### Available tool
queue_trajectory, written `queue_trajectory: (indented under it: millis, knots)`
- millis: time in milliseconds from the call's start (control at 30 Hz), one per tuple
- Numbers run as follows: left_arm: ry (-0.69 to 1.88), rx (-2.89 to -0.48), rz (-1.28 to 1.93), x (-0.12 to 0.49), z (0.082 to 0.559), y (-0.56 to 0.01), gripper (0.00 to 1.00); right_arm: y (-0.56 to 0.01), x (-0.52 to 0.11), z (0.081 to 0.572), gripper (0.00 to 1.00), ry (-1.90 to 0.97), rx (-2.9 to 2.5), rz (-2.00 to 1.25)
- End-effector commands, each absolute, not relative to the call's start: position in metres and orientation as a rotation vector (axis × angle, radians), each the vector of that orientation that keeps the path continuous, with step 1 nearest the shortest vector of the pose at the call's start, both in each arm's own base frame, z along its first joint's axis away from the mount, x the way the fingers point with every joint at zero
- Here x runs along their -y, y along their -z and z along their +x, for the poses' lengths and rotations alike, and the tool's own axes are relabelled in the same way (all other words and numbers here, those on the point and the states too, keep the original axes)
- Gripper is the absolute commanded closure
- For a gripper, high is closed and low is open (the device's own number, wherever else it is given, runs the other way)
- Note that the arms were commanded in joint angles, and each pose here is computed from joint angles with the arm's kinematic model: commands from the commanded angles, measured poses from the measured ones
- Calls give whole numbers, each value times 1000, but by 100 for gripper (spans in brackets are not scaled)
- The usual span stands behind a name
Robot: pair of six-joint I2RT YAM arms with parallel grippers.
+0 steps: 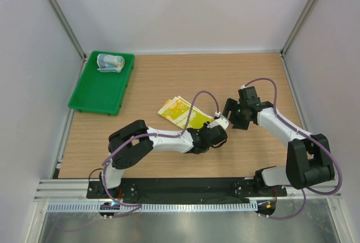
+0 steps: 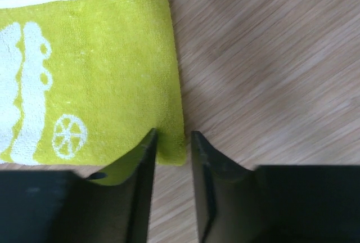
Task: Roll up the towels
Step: Roll the towel
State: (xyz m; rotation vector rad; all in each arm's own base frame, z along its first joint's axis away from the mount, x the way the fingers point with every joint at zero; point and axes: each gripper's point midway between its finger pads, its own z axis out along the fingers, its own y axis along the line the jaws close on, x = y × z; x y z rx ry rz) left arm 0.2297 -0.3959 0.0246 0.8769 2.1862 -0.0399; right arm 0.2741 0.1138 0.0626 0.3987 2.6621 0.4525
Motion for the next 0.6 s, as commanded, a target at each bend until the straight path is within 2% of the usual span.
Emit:
queue_trajectory:
  millis: [0, 167, 300, 567]
  knots:
    - [-4, -2181, 849, 394, 236, -17, 72, -69, -122, 278, 23, -526, -2632, 402]
    - [43, -2184, 845, 392, 231, -16, 99, -63, -144, 273, 23, -704, -2642, 421]
    - [107, -2190, 822, 395, 226, -22, 100, -45, -161, 269, 23, -844, -2656, 436]
    - [157, -2207, 801, 396, 221, -23, 100, -4, -169, 268, 24, -893, -2699, 496]
